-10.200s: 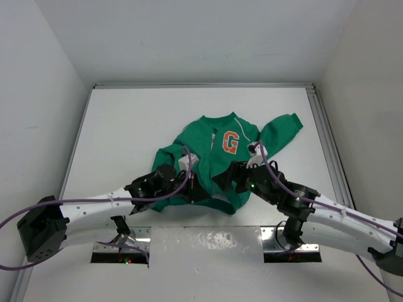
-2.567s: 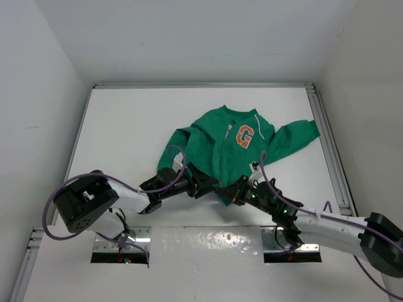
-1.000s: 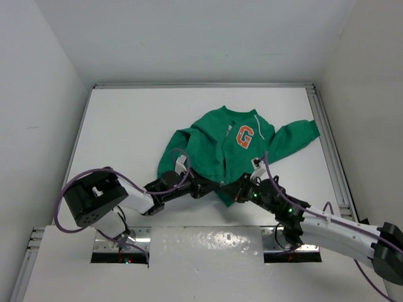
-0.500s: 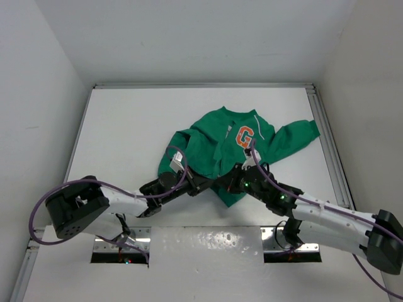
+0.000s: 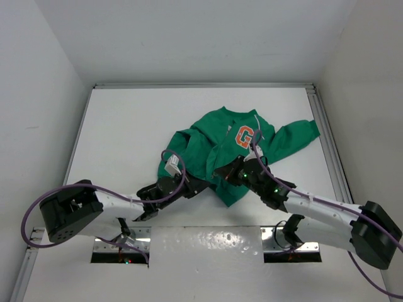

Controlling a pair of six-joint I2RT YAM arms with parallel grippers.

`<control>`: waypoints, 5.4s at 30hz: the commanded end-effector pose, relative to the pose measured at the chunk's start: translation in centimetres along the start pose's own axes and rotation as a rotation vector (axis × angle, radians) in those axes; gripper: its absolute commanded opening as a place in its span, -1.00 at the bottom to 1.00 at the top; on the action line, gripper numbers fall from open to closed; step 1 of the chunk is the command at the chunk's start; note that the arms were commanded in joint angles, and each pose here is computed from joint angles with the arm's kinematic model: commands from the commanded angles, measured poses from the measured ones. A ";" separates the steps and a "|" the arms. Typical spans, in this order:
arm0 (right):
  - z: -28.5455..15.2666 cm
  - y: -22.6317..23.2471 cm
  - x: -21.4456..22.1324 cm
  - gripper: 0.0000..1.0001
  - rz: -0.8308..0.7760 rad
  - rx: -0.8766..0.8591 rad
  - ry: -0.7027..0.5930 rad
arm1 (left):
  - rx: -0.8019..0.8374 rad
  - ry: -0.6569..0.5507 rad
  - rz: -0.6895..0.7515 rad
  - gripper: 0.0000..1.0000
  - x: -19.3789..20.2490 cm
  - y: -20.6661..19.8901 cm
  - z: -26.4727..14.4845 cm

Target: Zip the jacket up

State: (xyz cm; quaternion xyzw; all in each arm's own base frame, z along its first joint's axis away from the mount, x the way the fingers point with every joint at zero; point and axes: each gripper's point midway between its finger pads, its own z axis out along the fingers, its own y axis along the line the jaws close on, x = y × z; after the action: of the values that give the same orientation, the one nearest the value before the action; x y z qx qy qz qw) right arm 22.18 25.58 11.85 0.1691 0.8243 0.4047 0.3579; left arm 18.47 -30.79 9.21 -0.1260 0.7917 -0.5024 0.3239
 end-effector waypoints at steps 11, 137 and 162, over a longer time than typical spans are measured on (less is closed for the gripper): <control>1.6 4.6 -6.1 -1.00 0.011 -0.062 -0.208 | -0.078 0.115 0.114 -1.00 3.5 3.8 -2.1; -7.8 5.7 7.1 -0.31 -0.327 -0.776 0.183 | 0.276 0.164 0.036 -1.00 3.5 -3.2 -6.9; -6.5 4.5 8.3 -0.39 -0.285 -0.703 0.262 | 0.278 0.169 0.036 -1.00 3.7 -3.4 -6.7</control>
State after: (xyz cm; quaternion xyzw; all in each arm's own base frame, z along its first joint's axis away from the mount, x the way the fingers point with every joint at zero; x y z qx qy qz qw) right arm 11.79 28.86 12.43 -0.1251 0.7154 0.6026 0.3307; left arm 11.53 -29.38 11.99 -0.0340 0.7552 -0.5935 0.2762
